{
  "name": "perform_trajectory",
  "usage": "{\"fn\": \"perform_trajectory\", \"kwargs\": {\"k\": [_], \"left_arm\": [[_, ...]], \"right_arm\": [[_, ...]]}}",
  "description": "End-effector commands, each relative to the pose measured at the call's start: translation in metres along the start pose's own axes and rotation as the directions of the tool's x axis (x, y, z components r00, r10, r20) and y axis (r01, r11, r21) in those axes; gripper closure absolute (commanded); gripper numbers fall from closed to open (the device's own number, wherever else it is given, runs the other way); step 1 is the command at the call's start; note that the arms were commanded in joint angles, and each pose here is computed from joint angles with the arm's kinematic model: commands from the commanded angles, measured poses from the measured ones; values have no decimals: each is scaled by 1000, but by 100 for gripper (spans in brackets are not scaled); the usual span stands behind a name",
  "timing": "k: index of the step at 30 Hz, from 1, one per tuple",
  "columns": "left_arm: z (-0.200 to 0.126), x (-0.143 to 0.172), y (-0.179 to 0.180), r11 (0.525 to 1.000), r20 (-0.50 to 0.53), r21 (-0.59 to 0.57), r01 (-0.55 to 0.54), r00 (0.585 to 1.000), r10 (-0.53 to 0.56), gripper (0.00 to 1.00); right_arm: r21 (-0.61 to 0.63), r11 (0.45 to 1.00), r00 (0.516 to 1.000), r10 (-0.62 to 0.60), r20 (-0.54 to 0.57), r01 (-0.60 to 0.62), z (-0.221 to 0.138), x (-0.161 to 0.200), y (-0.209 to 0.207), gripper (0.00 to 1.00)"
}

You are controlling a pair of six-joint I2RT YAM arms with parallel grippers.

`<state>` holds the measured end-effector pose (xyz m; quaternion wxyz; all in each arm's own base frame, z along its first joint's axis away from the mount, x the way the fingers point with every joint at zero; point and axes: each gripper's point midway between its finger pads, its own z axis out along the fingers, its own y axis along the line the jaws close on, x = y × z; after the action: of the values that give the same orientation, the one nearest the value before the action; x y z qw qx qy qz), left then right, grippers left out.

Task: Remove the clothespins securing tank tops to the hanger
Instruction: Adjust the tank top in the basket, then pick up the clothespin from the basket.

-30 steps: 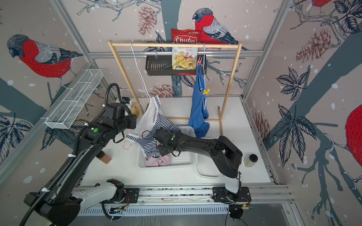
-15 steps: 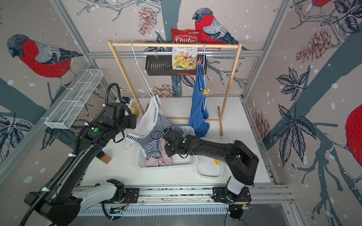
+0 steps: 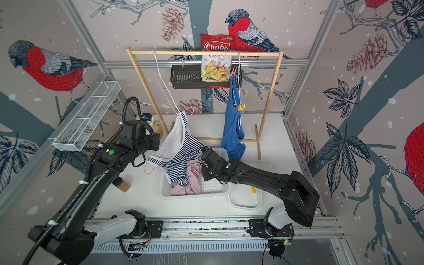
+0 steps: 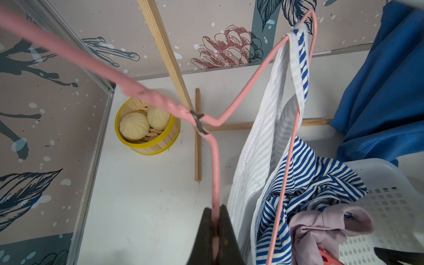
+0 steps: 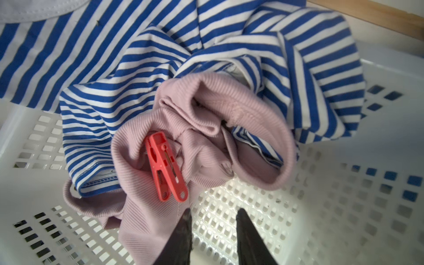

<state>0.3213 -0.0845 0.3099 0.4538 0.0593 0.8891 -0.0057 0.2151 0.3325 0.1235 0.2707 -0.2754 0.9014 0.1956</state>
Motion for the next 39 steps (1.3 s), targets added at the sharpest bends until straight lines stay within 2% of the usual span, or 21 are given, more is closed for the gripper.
{"fn": "perform_trajectory", "kwargs": {"k": [1,6,12,23,29,33,39], "left_arm": [[-1,-8,0,1000,25,3,7,1000,-7,100],[-2,-8,0,1000,27,4,9,1000,-10,100],[-3,-4,0,1000,17,6,11,1000,-11,100],[-3,-4,0,1000,16,4,11,1000,-11,100],[-3,-4,1,1000,17,1,9,1000,-9,100],[-3,-5,1,1000,18,-1,10,1000,-10,100],[-4,-6,-1,1000,23,12,11,1000,-11,100]], "right_arm": [[-19,997,996,-75,51,76,-3,-10,16,66],[31,988,986,-155,64,154,3,-10,24,66],[116,976,982,-189,10,186,19,-7,15,67],[83,969,972,-232,-25,233,31,0,24,72],[85,962,966,-254,-54,258,41,1,27,83],[97,961,966,-253,-59,257,40,2,25,95],[124,968,976,-213,-43,216,14,4,18,100]]}}
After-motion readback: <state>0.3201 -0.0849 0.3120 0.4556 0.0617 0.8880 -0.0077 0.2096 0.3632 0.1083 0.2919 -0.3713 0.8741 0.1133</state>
